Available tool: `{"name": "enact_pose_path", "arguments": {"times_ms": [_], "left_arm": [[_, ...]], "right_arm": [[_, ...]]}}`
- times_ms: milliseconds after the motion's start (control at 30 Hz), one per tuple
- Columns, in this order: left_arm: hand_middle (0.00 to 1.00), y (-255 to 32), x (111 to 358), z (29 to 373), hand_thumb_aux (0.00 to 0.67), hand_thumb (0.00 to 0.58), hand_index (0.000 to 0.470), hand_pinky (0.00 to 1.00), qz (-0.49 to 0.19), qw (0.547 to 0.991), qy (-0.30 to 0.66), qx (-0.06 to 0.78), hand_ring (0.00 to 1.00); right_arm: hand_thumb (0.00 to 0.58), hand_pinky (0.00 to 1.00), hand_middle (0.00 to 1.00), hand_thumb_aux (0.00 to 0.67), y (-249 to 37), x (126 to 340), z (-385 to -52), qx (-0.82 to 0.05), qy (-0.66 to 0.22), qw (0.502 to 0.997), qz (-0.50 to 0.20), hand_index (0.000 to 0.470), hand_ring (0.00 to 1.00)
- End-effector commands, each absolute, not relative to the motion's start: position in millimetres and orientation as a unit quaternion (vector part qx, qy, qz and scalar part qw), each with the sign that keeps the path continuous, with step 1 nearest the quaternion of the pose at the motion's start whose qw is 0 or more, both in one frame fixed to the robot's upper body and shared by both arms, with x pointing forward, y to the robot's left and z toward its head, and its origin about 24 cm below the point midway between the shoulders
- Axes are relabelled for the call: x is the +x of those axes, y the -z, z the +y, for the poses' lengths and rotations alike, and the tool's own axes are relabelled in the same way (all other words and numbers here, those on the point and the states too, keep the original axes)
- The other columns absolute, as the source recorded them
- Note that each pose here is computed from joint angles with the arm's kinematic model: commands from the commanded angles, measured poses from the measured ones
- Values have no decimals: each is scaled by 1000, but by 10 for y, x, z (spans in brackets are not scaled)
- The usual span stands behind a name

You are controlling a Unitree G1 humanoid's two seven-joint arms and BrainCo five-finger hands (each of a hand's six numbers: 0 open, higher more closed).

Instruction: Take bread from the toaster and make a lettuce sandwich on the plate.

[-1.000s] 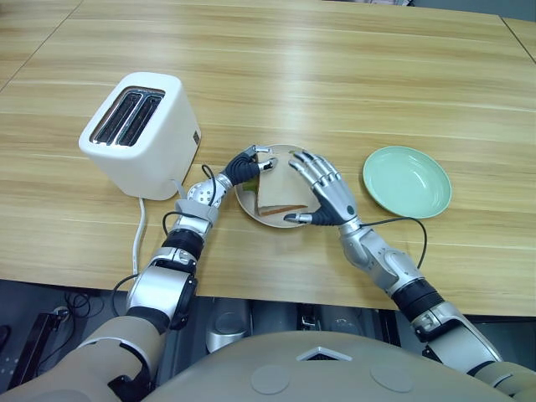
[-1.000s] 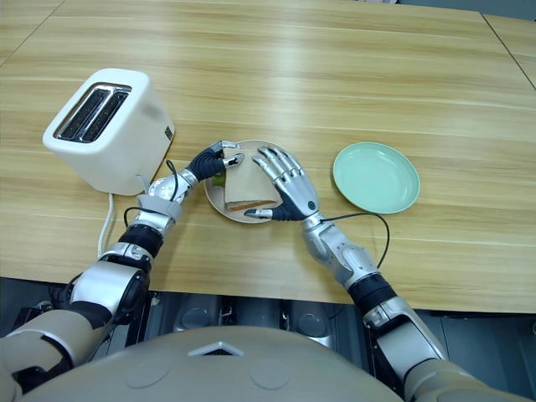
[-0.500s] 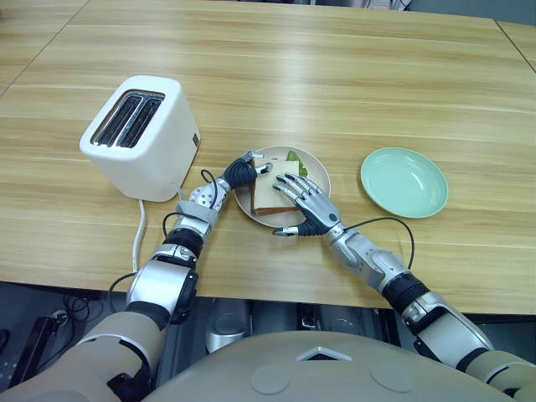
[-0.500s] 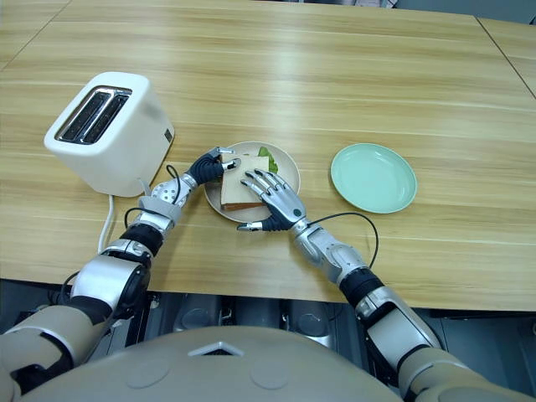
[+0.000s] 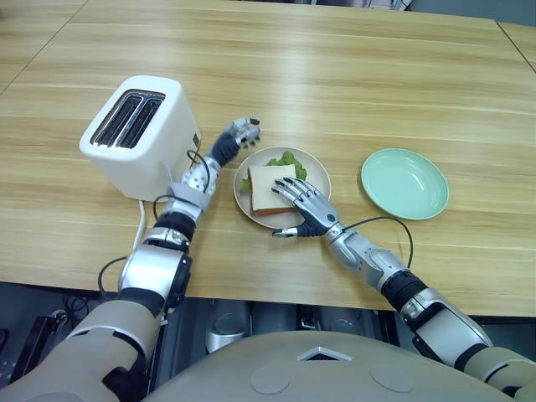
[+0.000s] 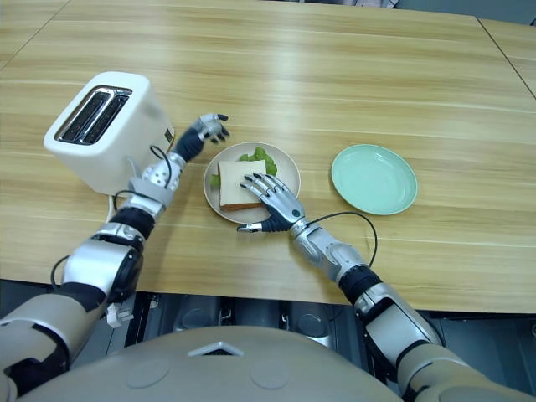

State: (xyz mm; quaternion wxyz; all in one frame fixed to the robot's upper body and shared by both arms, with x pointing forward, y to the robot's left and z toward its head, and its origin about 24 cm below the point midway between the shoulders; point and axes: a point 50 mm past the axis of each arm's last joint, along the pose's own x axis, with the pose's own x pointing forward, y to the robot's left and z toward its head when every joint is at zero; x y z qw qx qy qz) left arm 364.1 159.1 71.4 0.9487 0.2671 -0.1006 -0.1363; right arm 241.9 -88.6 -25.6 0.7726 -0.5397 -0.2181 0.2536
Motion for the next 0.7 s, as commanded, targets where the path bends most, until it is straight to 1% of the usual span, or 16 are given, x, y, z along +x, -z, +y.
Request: {"name": "enact_pose_path", "arguments": {"times_ms": [33, 167, 267, 333, 400, 467, 567, 600, 633, 667, 700], "left_arm": [[0, -757, 3649, 1624, 0, 0, 0, 0, -111, 952, 126, 257, 0], [0, -824, 3661, 1655, 0, 0, 0, 0, -127, 953, 115, 250, 0], [0, -894, 3629, 1625, 0, 0, 0, 0, -162, 954, 124, 221, 0], [0, -953, 3575, 1576, 0, 0, 0, 0, -199, 950, 144, 192, 0], [0, -1011, 3497, 1529, 0, 0, 0, 0, -239, 942, 168, 164, 0], [0, -1066, 3406, 1491, 0, 0, 0, 0, -276, 932, 194, 133, 0], [0, -1140, 3250, 1433, 0, 0, 0, 0, -320, 911, 244, 95, 0], [71, -1166, 3185, 1413, 63, 104, 43, 71, -334, 901, 264, 82, 71], [192, -1190, 3120, 1398, 200, 294, 137, 192, -345, 891, 284, 73, 192], [482, -1215, 3058, 1390, 439, 511, 301, 482, -356, 882, 300, 66, 482], [827, -1231, 3001, 1386, 670, 580, 460, 827, -362, 875, 317, 58, 827]], "right_arm": [[0, 0, 0, 0, 560, 2232, -975, -565, -313, 749, -149, 0, 0], [0, 0, 0, 0, 556, 2242, -972, -565, -313, 749, -149, 0, 0], [0, 0, 0, 0, 472, 2287, -969, -556, -289, 761, -169, 0, 0], [0, 0, 0, 0, 309, 2364, -988, -536, -244, 784, -199, 0, 0], [0, 0, 0, 0, 74, 2446, -1023, -494, -187, 815, -237, 0, 0], [0, 0, 0, 0, -176, 2495, -1063, -428, -143, 851, -267, 0, 0], [0, 0, 0, 0, -498, 2493, -1131, -316, -111, 892, -303, 0, 0], [0, 0, 0, 0, -593, 2481, -1151, -279, -110, 901, -312, 0, 0], [0, 0, 0, 0, -667, 2465, -1166, -249, -115, 907, -319, 0, 0], [0, 0, 0, 0, -725, 2450, -1175, -227, -123, 910, -324, 0, 0], [0, 0, 0, 0, -764, 2430, -1179, -209, -134, 912, -326, 0, 0]]}}
